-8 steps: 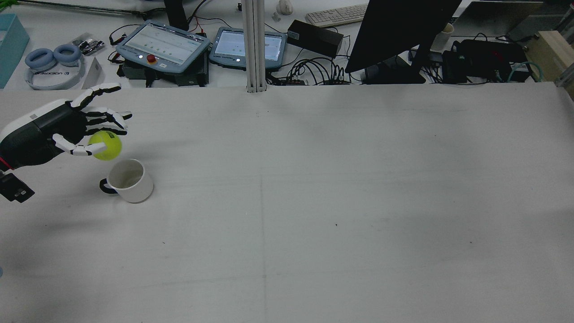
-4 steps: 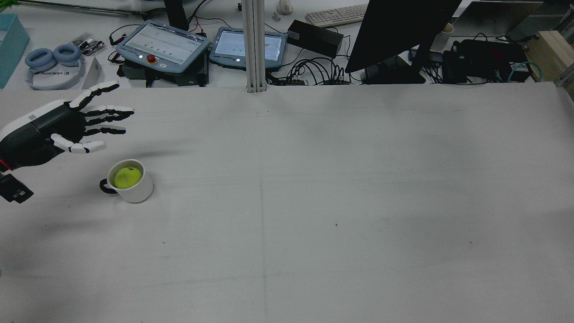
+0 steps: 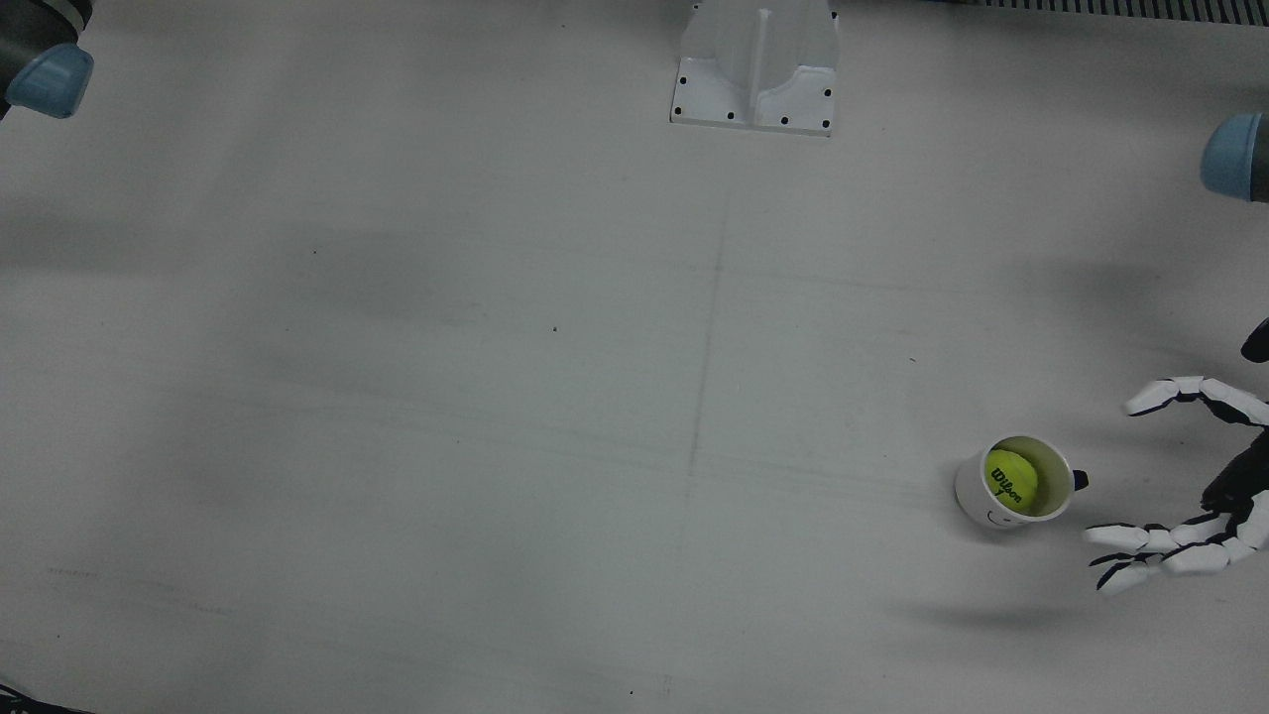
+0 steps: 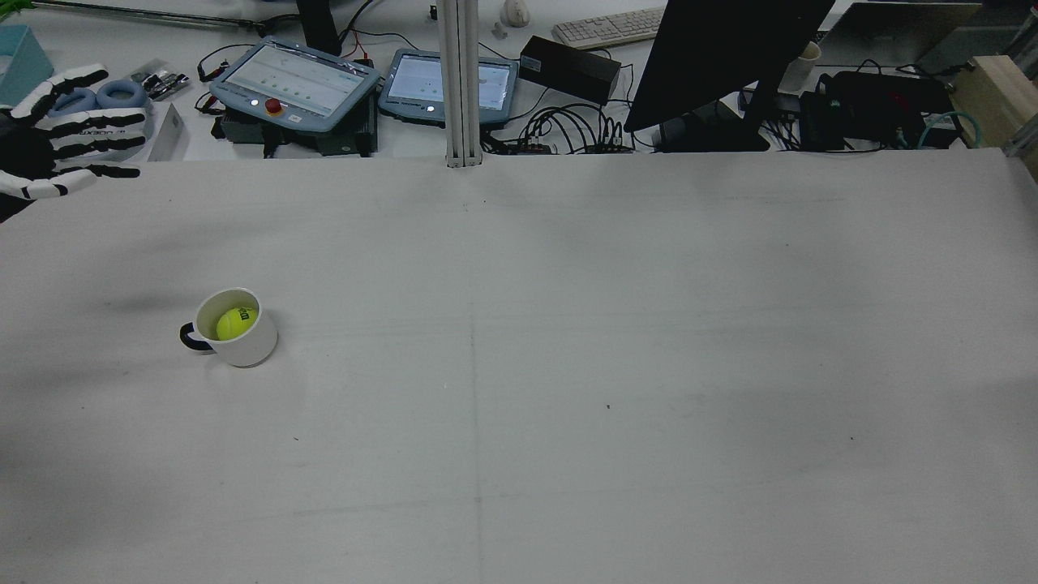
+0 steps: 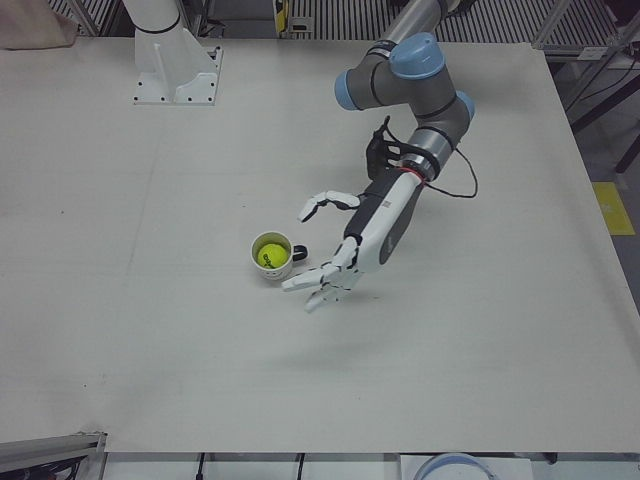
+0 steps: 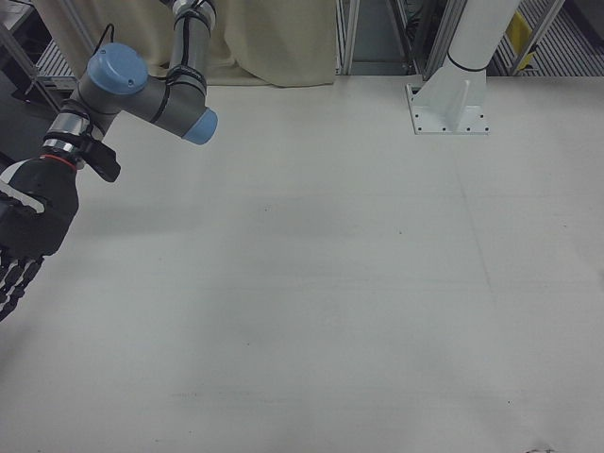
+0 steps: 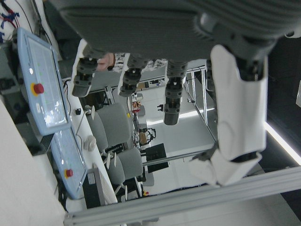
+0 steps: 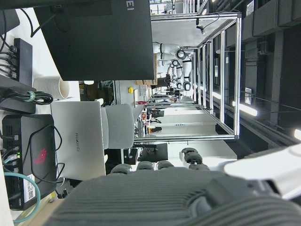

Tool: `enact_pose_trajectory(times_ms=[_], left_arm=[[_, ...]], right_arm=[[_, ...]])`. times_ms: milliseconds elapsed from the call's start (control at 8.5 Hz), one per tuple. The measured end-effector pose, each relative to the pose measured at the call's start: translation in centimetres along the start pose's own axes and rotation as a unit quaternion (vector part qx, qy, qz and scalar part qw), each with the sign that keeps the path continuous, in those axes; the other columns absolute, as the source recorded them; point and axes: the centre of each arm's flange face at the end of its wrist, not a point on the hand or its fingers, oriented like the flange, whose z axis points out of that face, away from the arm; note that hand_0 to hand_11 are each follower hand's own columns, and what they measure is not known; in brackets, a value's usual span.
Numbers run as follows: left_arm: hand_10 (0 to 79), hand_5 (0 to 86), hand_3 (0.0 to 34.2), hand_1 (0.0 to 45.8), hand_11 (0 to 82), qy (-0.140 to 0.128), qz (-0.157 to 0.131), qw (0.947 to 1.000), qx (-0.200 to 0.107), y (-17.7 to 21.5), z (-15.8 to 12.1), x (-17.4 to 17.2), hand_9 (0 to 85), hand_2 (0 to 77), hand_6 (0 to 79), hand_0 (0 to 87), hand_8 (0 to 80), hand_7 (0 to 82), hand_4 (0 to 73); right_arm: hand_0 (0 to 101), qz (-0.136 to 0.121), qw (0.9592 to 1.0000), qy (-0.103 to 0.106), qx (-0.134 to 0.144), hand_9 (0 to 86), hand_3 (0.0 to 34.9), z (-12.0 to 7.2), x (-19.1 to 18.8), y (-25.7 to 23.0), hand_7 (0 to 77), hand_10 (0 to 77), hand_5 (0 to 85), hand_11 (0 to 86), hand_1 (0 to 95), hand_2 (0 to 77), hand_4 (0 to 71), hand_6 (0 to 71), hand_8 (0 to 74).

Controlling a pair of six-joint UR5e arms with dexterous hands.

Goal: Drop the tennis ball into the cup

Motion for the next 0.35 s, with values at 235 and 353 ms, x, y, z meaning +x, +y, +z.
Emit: enact_pose_trajectory(times_ms=[235,353], left_arm=[[12.0,20.7,30.0,23.5,19.6,0.058,0.022,0.9965,0.056,-4.3,-2.0,7.8,6.0,42.5,42.0,63.0,21.3,13.1,0.5],[12.0,16.4,30.0,23.5,20.7,0.081,0.03,0.9937,0.071,-5.6,-2.6,10.8,7.6,38.2,35.5,70.3,16.4,22.4,0.5]], right_arm=[[0,0.0,1.0,0.0,0.0,0.0,0.0,0.0,0.0,0.0,0.5,0.0,0.0,0.5,0.5,0.5,0.0,0.0,0.0],[0,0.0,1.0,0.0,0.0,0.0,0.0,0.0,0.0,0.0,0.5,0.0,0.0,0.5,0.5,0.5,0.0,0.0,0.0]])
